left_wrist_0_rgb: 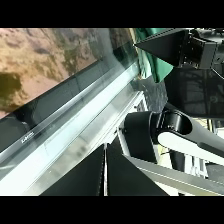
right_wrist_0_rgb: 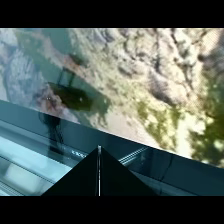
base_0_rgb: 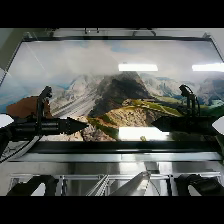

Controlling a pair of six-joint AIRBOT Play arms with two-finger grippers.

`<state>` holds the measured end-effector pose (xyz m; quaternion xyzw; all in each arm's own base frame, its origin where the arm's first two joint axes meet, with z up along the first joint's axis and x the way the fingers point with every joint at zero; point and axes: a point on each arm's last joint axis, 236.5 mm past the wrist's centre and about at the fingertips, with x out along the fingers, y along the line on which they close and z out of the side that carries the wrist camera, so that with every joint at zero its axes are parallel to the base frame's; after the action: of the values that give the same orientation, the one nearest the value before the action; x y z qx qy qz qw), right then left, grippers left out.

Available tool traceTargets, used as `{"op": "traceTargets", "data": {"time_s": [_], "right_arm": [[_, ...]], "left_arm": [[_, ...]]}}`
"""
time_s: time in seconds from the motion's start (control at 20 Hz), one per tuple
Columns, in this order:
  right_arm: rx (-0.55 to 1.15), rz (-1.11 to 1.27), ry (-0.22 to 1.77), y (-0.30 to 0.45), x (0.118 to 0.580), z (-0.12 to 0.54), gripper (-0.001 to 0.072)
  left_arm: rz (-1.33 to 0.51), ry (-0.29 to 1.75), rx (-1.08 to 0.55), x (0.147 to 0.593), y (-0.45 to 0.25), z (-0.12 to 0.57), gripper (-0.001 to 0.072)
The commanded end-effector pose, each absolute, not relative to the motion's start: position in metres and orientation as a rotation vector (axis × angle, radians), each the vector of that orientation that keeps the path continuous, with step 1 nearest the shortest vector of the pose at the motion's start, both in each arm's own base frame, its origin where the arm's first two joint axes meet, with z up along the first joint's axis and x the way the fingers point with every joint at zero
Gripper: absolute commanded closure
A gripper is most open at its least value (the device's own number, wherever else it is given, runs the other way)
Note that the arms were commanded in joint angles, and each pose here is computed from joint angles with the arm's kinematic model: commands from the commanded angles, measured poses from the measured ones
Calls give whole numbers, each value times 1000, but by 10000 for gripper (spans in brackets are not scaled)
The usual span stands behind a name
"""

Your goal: Fold the shirts.

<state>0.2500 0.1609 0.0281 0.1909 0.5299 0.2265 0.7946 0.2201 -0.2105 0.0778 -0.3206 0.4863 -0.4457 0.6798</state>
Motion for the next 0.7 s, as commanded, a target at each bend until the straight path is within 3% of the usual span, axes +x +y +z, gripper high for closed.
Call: {"op": "traceTargets", "data": {"time_s": [0.0,0.1,0.15,0.2,0.35,0.4,0.45,0.65], "right_arm": [[410,488,1139,161,250,28,689],[410,488,1139,161,250,28,689],[410,488,1139,161,250,28,689],[410,488,1139,161,250,28,689],[410,488,1139,161,250,28,689],[410,488,1139,161,250,28,689],[409,488,1139,161,250,28,689],[410,488,1139,161,250,28,689]], "left_arm": [[-999,1092,-720,220,-211,78,704],[-1007,1097,-721,218,-211,78,702],[-1008,1097,-721,218,-211,79,563],[-998,1102,-731,219,-209,79,375],[-937,1082,-716,236,-181,97,356],[-889,1067,-703,245,-162,106,130],[-792,1047,-702,260,-135,114,-13],[-363,873,-685,309,-4,134,-13]]}}
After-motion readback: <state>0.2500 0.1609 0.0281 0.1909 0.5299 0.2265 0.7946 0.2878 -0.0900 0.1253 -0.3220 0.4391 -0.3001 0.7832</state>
